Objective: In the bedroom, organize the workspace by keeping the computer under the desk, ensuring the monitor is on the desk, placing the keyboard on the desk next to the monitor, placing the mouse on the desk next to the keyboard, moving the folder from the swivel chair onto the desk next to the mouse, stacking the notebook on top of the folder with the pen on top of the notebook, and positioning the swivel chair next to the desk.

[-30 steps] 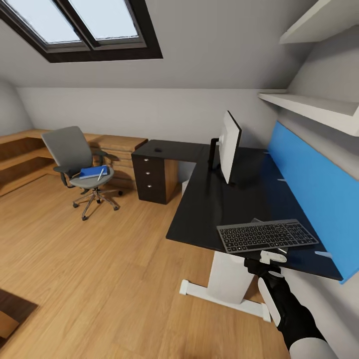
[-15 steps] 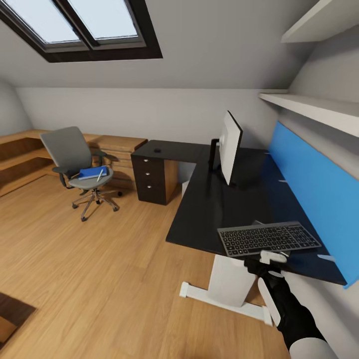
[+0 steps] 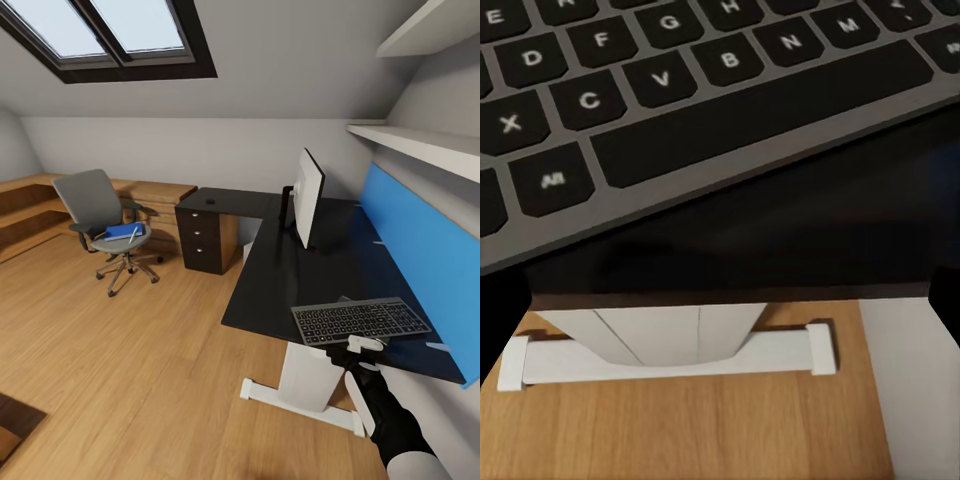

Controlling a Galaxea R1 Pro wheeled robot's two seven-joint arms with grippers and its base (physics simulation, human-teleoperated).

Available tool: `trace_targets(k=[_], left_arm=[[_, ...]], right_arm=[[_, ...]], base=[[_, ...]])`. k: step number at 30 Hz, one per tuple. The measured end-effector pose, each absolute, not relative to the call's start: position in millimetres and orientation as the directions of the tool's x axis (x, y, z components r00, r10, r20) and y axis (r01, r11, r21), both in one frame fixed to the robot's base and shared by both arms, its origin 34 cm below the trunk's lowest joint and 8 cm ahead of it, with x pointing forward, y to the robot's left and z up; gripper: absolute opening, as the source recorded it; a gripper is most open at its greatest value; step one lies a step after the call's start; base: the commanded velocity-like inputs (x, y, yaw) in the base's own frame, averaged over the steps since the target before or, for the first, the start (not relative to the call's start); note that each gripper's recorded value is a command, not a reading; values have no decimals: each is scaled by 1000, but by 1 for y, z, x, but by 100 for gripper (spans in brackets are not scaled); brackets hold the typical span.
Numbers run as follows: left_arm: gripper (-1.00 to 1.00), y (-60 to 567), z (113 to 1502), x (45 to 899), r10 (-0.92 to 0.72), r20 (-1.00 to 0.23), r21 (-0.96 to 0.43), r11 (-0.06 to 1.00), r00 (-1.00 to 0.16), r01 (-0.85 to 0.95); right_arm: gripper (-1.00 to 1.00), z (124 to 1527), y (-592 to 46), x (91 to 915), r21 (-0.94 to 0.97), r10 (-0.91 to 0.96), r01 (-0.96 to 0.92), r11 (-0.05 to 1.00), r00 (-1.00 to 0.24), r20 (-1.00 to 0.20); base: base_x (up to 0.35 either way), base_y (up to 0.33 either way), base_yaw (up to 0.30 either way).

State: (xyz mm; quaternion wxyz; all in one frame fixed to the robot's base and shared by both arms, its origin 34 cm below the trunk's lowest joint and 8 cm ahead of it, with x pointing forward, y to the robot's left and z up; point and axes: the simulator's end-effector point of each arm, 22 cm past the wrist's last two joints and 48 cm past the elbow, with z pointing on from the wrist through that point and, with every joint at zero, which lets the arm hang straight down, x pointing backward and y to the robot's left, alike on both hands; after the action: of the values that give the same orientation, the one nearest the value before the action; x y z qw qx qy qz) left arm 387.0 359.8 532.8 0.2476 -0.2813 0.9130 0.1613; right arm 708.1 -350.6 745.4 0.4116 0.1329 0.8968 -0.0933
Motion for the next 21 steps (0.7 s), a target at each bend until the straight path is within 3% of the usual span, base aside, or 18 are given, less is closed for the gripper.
trace_targets(k=[21], left_arm=[[100, 362, 533, 387, -435, -544, 158, 787, -718, -596]], right_arm=[[100, 745, -349, 708, -58, 160, 312, 948, -627, -762]], base=[[54, 0, 0]])
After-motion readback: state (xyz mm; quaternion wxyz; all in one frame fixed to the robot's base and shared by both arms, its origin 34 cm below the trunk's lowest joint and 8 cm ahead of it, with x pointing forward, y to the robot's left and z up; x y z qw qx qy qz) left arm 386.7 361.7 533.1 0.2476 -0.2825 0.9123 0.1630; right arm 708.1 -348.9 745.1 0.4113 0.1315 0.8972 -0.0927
